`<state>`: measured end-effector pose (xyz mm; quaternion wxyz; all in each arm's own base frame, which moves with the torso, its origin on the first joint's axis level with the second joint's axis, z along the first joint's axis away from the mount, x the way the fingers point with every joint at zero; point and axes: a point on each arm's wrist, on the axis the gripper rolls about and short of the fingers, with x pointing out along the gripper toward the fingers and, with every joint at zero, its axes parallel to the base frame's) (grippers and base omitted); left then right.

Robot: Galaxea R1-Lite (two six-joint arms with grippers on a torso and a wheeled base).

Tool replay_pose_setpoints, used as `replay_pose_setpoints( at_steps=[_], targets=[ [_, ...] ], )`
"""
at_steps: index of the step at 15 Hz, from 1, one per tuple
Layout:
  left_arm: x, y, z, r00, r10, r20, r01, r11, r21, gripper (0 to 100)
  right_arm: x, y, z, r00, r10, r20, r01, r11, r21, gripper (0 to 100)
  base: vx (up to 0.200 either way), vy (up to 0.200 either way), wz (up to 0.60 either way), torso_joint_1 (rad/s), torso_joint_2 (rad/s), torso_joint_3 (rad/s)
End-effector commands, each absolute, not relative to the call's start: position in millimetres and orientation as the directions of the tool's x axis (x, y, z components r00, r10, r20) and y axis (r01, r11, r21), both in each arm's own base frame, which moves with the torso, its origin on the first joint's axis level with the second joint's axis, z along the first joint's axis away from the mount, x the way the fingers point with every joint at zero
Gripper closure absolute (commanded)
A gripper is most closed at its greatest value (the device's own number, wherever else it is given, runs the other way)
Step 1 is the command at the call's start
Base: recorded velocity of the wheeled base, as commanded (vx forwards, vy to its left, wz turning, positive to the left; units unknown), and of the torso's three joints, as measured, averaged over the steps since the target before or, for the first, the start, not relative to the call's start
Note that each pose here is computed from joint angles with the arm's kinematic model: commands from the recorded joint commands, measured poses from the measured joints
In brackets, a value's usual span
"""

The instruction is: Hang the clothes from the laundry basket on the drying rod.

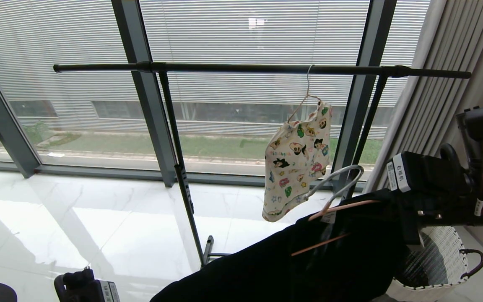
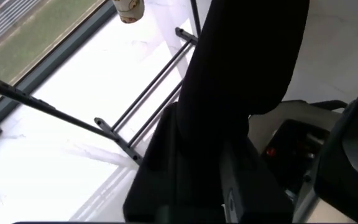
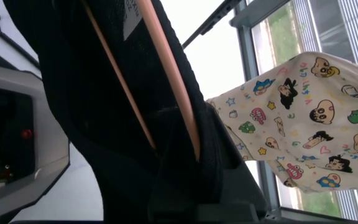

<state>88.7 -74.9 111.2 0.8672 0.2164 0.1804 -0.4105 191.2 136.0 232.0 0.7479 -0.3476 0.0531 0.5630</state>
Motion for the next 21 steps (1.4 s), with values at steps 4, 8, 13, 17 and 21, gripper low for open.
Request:
replay_pose_setpoints(
  at_steps=[4, 8, 13, 17, 21],
  targets=[
    [111, -54, 103, 0.705, -0.449, -0.549, 0.642, 0.733, 0.224, 100, 194, 129, 233, 0.389, 0.794, -0.467, -0.889, 0.192, -0.416, 100, 0.000, 0.000, 0.00, 0.000, 0.00, 0.000],
    [116, -47, 104, 0.734, -0.402, -0.548, 0.598, 0.764, 0.241, 100, 200, 120, 235, 0.432, 0.779, -0.455, -0.875, 0.241, -0.420, 100, 0.000, 0.000, 0.00, 0.000, 0.00, 0.000],
    [122, -51, 110, 0.743, -0.404, -0.533, 0.594, 0.765, 0.249, 0, 201, 118, 231, 0.442, 0.765, -0.469, -0.875, 0.252, -0.412, 100, 0.000, 0.000, 0.00, 0.000, 0.00, 0.000],
    [130, -43, 116, 0.833, -0.212, -0.511, 0.403, 0.865, 0.299, 0, 198, 103, 221, 0.623, 0.562, -0.544, -0.772, 0.556, -0.308, 100, 0.000, 0.000, 0.00, 0.000, 0.00, 0.000],
    [135, -41, 122, 0.874, -0.077, -0.480, 0.222, 0.941, 0.255, 0, 194, 95, 215, 0.729, 0.359, -0.582, -0.547, 0.818, -0.180, 100, 0.000, 0.000, 0.00, 0.000, 0.00, 0.000]
  ],
)
